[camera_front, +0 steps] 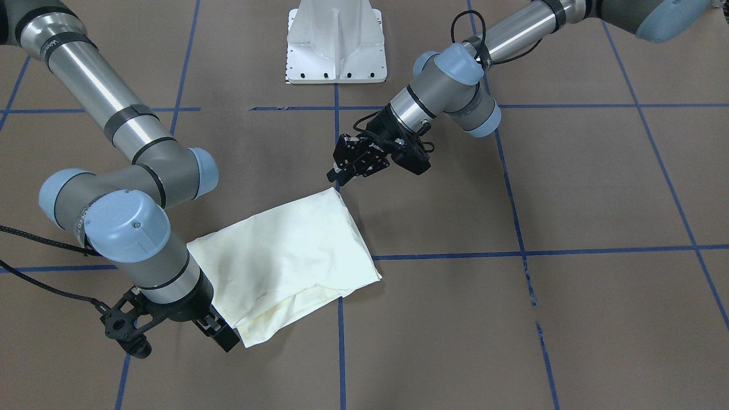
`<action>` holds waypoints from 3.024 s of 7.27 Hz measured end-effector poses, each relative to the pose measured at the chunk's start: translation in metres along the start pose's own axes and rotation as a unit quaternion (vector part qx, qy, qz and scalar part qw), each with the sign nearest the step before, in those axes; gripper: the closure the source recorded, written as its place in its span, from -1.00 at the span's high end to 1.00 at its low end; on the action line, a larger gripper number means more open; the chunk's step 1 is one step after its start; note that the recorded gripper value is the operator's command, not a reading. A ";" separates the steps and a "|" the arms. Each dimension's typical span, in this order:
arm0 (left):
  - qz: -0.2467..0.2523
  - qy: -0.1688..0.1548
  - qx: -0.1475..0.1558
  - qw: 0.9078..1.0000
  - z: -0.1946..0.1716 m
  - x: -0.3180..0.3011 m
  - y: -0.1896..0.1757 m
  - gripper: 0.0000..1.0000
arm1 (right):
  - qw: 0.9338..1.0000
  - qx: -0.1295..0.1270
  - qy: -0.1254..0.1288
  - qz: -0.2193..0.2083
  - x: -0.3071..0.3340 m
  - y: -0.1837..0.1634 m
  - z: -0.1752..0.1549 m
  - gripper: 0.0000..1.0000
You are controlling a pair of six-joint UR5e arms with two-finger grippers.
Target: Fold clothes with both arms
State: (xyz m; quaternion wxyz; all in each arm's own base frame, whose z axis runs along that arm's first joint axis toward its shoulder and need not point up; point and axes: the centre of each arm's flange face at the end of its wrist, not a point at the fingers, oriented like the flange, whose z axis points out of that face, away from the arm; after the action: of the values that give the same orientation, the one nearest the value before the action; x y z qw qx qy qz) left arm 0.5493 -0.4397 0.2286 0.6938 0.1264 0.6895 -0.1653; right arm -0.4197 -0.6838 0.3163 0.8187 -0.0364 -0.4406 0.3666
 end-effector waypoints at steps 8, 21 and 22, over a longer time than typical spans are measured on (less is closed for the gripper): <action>0.059 -0.083 0.028 0.994 0.061 -0.030 -0.011 -1.00 | 0.999 -0.039 -0.020 -0.029 0.039 -0.002 -0.035 1.00; 0.277 -0.222 -0.051 0.933 -0.213 -0.069 -0.149 -1.00 | 0.979 -0.045 -0.027 -0.197 0.262 -0.134 -0.144 1.00; 0.309 -0.242 -0.064 0.918 -0.263 -0.104 -0.194 -1.00 | 0.967 -0.042 -0.025 -0.251 0.313 -0.167 -0.165 1.00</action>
State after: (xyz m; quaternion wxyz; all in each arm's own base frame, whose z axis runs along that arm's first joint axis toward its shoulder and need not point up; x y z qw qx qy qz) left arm 0.2309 -0.5054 0.3380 0.8624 0.2447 0.4366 0.0764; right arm -0.0939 -0.5646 0.4969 0.8708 0.0507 -0.4711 0.1312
